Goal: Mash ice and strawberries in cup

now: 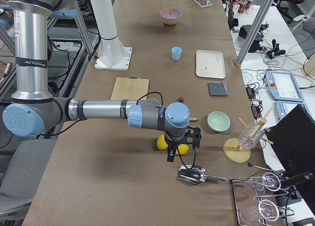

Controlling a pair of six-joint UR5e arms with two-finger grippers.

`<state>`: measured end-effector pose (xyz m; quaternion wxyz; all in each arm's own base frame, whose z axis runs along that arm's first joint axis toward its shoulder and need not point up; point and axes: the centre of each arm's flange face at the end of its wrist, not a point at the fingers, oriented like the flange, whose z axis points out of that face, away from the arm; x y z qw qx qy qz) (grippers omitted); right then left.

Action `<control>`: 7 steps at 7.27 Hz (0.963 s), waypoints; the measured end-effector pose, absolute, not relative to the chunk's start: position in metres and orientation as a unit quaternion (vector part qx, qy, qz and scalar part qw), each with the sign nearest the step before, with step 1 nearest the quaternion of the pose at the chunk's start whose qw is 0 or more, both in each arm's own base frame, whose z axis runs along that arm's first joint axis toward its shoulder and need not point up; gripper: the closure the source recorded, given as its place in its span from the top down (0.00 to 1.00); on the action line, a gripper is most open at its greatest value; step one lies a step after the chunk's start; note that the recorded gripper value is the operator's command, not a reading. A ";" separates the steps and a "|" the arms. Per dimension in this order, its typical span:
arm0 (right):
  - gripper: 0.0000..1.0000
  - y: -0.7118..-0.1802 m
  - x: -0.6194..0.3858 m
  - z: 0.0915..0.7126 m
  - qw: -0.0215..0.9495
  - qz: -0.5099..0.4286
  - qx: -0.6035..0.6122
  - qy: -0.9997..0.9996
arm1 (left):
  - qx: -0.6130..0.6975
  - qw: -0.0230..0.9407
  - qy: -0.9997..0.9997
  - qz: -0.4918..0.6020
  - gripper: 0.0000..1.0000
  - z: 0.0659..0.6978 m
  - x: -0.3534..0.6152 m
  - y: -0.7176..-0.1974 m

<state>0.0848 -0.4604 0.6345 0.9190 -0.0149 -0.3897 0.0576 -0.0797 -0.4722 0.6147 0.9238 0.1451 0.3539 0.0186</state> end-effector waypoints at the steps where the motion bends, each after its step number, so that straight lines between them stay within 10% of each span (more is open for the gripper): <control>1: 1.00 -0.460 0.085 0.634 0.919 0.058 -0.015 -0.390 | 0.145 0.924 0.354 0.018 0.97 0.615 -0.080 -0.472; 7: 1.00 -0.460 0.084 0.635 0.919 0.057 -0.016 -0.390 | 0.146 0.925 0.349 0.018 0.97 0.614 -0.080 -0.474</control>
